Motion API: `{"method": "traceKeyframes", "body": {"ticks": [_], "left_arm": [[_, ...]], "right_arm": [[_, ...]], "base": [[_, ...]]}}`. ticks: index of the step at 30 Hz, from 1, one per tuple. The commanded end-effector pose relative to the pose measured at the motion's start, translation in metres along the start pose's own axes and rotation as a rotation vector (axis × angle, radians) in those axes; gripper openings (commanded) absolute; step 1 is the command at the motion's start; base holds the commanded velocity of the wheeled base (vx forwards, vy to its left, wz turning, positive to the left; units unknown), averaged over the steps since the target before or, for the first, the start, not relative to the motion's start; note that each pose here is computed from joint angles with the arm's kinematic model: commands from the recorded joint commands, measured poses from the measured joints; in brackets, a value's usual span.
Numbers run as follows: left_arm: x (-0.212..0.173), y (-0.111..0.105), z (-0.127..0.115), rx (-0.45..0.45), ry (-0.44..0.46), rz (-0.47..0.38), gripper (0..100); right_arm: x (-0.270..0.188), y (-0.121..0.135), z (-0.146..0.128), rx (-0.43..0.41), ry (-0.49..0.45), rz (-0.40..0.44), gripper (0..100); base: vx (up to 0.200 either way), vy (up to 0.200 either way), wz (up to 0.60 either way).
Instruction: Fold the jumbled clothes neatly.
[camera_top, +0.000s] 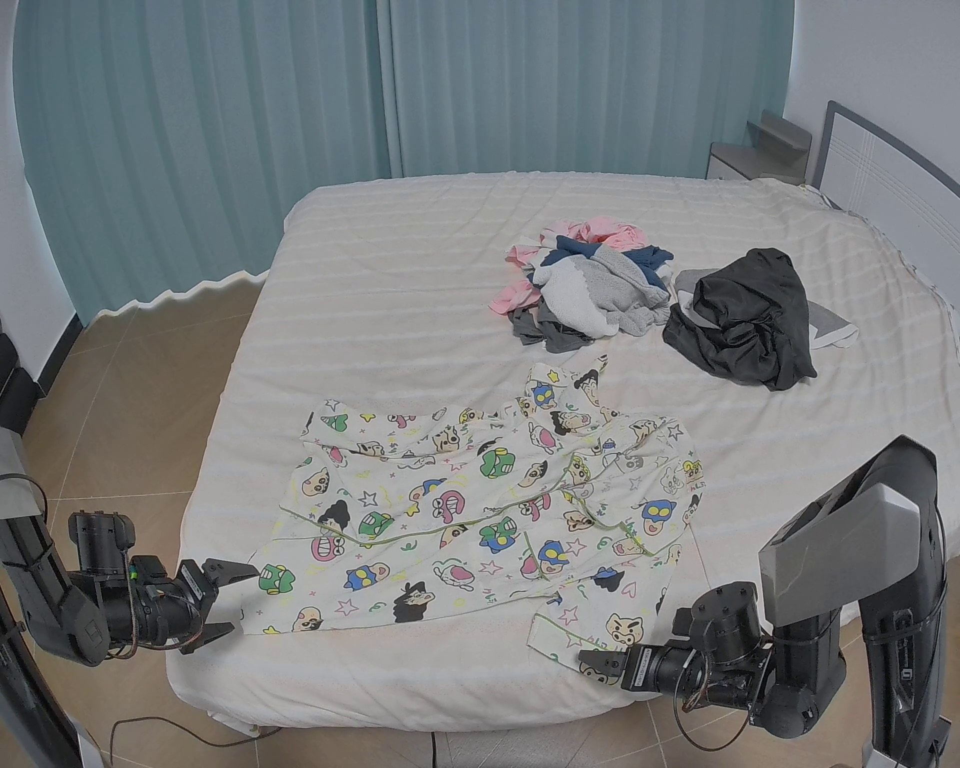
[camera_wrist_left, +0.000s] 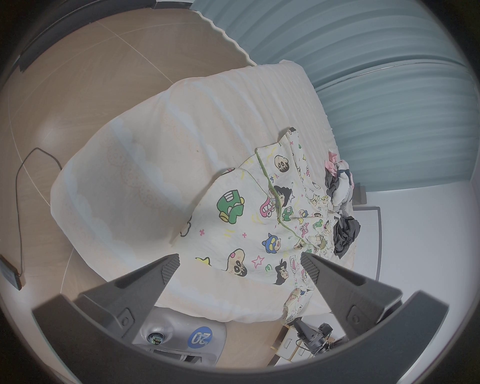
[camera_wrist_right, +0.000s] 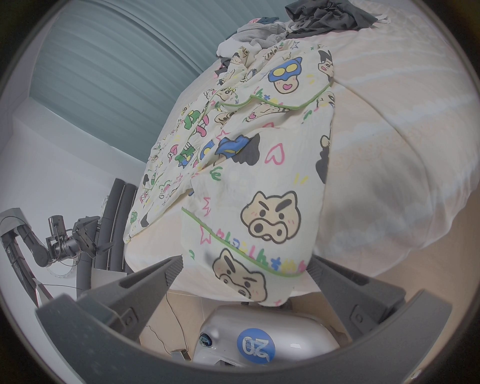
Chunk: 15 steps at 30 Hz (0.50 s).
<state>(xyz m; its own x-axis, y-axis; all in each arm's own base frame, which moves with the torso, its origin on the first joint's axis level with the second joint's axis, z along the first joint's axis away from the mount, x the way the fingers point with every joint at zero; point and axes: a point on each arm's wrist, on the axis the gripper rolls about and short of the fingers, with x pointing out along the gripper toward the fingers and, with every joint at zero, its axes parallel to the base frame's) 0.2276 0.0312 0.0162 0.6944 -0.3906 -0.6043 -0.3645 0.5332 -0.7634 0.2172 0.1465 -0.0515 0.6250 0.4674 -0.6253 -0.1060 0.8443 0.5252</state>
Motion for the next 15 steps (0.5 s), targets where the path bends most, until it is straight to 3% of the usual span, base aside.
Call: {"method": "traceKeyframes", "body": {"ticks": [1, 9, 10, 15], "left_arm": [[0.0004, 0.0006, 0.0, -0.003, 0.001, 0.002, 100], [-0.0003, 0.0005, 0.0, -0.003, -0.001, 0.001, 100], [-0.0002, 0.0003, -0.0003, -0.002, 0.001, 0.001, 100], [-0.0003, 0.0005, 0.0, -0.003, -0.001, 0.001, 100]], "right_arm": [[0.0044, 0.0024, 0.0029, -0.001, -0.017, 0.012, 100], [0.0108, 0.0048, 0.0048, -0.005, -0.023, 0.02, 100], [0.0113, 0.0045, 0.0044, -0.004, -0.012, 0.011, 0], [0.0115, 0.0052, 0.0054, -0.002, -0.002, 0.0, 0]], "base": [[0.0, 0.0, 0.0], [0.0, 0.0, 0.0], [0.0, 0.0, 0.0], [0.0, 0.0, 0.0]]}}
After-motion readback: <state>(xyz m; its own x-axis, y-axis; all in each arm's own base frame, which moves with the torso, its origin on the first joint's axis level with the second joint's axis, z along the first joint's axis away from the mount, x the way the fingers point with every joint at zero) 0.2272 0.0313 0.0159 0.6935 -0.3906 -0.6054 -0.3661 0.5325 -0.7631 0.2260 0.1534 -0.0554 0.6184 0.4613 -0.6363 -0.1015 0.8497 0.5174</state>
